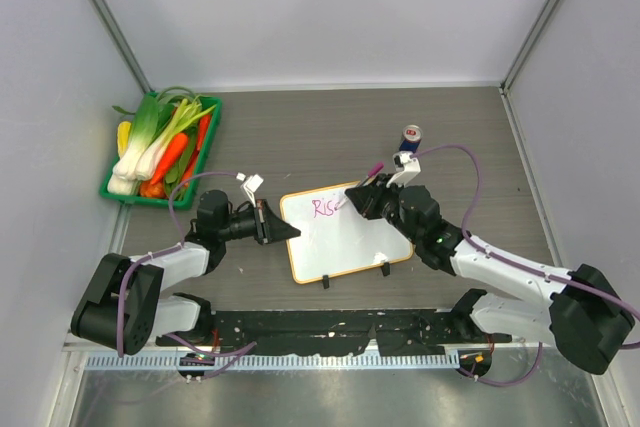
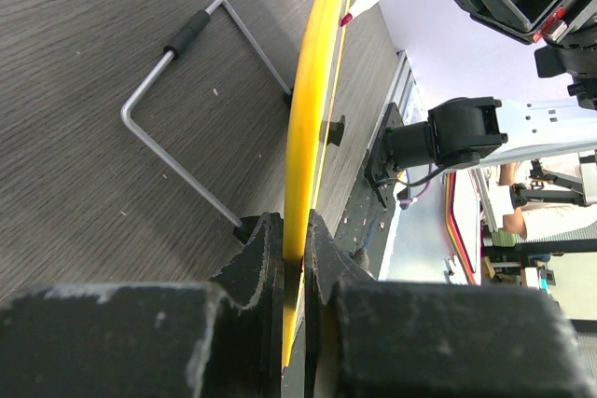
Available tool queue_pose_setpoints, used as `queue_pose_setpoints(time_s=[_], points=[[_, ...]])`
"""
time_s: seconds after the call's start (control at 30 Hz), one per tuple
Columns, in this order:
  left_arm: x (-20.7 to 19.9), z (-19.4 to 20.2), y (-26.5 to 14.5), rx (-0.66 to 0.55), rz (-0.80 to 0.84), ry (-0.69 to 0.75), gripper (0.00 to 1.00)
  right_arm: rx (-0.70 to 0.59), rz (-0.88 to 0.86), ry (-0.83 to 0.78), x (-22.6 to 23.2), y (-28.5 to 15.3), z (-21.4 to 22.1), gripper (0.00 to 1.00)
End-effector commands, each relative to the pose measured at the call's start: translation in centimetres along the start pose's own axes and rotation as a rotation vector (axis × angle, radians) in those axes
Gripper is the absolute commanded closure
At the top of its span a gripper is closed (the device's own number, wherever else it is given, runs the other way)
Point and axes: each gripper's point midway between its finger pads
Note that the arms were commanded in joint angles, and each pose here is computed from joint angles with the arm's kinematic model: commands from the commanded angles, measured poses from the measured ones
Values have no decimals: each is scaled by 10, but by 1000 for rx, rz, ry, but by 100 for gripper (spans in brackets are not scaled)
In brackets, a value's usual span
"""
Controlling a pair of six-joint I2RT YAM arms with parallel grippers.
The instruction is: Write a sentence on the whiteboard
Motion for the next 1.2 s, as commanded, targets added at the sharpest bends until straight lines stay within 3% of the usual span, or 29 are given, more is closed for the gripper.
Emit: queue_pose_setpoints(time_s=[0.0, 0.87, 1.17], points=[[20, -5, 1, -38, -88, 30, 100, 43, 50, -58, -16, -5, 14, 99], [21, -5, 1, -39, -92, 26, 100, -55, 91, -56, -16, -11, -18, 99], [20, -6, 1, -39, -87, 30, 100, -147, 59, -37, -5, -22, -46, 99]])
Point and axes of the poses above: each gripper's point midway between its finger pads, its own y axis out along the fingers, its own x axis along the line the jaws close on, z = x × y, and after that the axes turned 8 degrees about -y, right-handed
